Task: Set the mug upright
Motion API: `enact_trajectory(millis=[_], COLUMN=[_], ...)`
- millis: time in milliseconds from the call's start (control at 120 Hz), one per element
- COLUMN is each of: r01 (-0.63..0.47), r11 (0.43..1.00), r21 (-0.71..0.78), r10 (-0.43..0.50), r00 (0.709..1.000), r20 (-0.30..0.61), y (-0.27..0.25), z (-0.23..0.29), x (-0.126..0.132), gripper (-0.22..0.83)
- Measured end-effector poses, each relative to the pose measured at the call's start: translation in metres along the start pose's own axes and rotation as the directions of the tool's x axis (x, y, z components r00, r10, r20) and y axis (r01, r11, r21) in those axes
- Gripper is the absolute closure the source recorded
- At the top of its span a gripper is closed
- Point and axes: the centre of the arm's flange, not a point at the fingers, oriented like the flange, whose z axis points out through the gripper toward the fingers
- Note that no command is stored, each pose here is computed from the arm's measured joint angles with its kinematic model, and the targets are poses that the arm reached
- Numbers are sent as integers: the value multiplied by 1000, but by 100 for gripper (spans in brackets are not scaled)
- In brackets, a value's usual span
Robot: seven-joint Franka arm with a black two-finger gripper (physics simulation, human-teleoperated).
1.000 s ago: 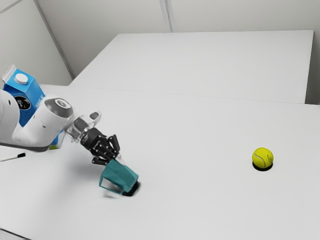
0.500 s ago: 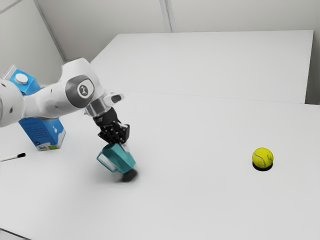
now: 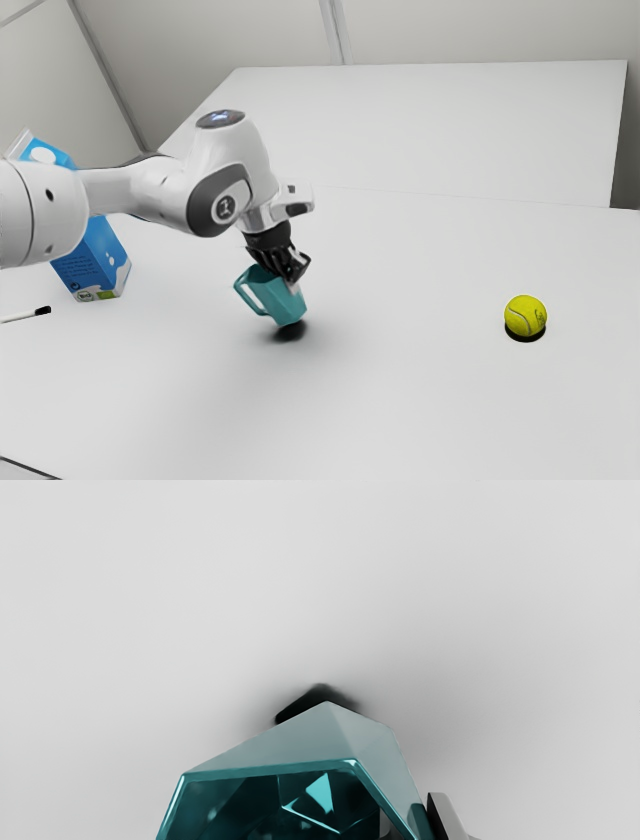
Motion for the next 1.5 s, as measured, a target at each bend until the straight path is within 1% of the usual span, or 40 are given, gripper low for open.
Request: enact_trajectory(millis=[92, 167, 217, 308, 350, 483, 700, 875, 942, 1017, 1108, 1217, 1375, 1500], r01=[-34, -24, 18, 144, 172, 154, 157, 157, 155, 153, 150, 138, 123, 114], r11=[999, 999, 999, 989, 984, 987, 987, 987, 987, 988, 988, 989, 991, 992], r21=[20, 29, 31, 36, 36, 36, 37, 29, 31, 34, 37, 45, 54, 59], r10=[34, 23, -19, -145, -173, -155, -159, -158, -156, -153, -150, -136, -118, -105], r00=[999, 1000, 1000, 989, 984, 987, 986, 987, 988, 988, 989, 990, 990, 985], r20=[5, 10, 18, 28, 34, 40, 41, 29, 14, 2, -11, -37, -81, -137], y=[12, 4, -20, -92, -108, -98, -97, -96, -96, -95, -93, -86, -75, -72], z=[9, 15, 22, 32, 38, 46, 52, 43, 33, 23, 11, -10, -44, -79], x=[3, 5, 7, 5, 6, 14, 16, 16, 16, 15, 13, 10, 5, 18], gripper=[78, 78, 78, 78, 78, 78, 78, 39, 29, 20, 13, 8, 4, 2])
